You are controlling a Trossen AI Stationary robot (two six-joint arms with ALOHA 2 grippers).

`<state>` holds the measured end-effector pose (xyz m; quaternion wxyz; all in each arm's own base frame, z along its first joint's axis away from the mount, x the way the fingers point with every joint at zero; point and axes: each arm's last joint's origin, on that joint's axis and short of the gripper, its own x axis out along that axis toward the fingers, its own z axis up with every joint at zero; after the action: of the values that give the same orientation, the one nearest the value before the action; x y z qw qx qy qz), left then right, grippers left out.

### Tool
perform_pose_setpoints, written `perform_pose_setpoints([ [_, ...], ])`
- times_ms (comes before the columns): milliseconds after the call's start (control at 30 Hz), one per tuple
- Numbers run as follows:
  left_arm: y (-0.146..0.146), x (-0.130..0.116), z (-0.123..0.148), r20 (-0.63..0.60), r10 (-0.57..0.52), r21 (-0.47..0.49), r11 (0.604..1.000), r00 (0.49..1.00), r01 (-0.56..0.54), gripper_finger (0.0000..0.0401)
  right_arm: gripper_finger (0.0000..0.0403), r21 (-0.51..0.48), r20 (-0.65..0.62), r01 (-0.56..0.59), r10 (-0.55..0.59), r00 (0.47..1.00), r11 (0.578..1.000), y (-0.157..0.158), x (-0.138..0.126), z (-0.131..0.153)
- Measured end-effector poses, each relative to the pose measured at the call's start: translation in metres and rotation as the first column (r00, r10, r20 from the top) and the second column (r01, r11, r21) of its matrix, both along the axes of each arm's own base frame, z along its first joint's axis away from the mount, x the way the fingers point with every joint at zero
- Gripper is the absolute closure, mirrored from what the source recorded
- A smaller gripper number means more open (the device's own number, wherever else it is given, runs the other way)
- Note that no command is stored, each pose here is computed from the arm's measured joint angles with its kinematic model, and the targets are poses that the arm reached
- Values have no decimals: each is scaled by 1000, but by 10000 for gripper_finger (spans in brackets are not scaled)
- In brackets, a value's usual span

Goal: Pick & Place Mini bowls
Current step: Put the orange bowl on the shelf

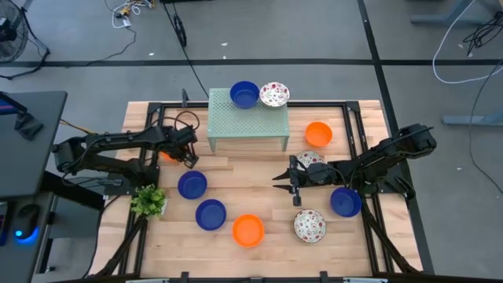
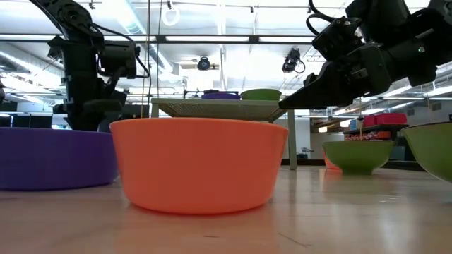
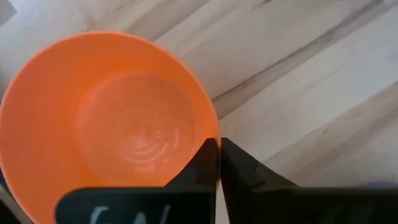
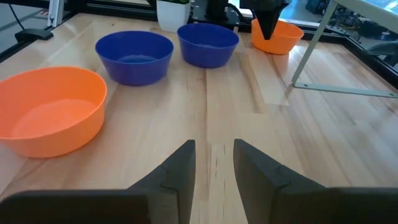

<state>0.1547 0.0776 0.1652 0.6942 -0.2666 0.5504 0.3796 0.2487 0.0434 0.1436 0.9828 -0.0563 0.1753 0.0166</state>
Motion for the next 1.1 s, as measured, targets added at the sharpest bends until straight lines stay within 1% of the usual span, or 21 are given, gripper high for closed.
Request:
perform_pose_setpoints([
  [67,-1,1,4,-11,-9,-4,1000,1000,9,391,292,0,-1,0,0,1000,1000,0,0,0],
  [167,-1,7,20,-12,-23,13,1000,1000,23,395,292,0,-1,0,0,1000,1000,0,0,0],
  [267,1,12,46,-48,-41,70,997,998,44,395,292,0,-1,0,0,1000,1000,0,0,0],
  [333,2,16,69,-60,-54,120,991,997,60,395,292,-1,-1,0,0,1000,1000,0,0,0],
  [400,5,19,95,-47,-54,168,984,997,61,396,292,-1,-1,0,0,1000,1000,0,0,0],
  [467,7,23,121,-7,-74,210,975,997,74,396,292,-1,-1,0,0,1000,1000,0,0,0],
  [533,6,28,149,52,-125,259,960,991,108,396,292,-1,-1,0,0,1000,1000,0,0,0],
  [600,3,34,174,130,-202,305,940,971,155,396,292,-1,-1,0,0,1000,1000,0,0,0],
  [633,0,39,185,176,-251,321,929,952,185,397,292,-1,-1,0,0,1000,1000,0,0,0],
  [667,-3,44,194,220,-307,335,915,926,224,397,292,-1,-1,0,0,1000,1000,0,0,0],
  [733,-11,57,209,268,-423,362,877,866,316,397,292,-1,-1,0,0,1000,1000,0,0,0],
  [800,-20,74,218,287,-539,396,820,792,414,397,292,-1,-1,0,0,1000,1000,0,0,0],
  [833,-24,83,220,278,-587,404,789,760,462,396,292,0,1,0,0,1000,1000,0,0,0],
  [900,-29,102,218,218,-668,403,726,712,557,396,292,0,2,0,0,1000,1000,0,0,0],
  [967,-31,120,212,148,-723,387,670,674,634,397,292,0,2,0,0,1000,1000,0,0,0],
  [1067,-27,140,203,44,-774,349,604,631,717,396,292,0,2,0,0,1000,1000,0,0,0],
  [1100,-25,145,200,5,-779,335,592,627,733,395,292,0,2,0,0,1000,1000,0,0,0],
])
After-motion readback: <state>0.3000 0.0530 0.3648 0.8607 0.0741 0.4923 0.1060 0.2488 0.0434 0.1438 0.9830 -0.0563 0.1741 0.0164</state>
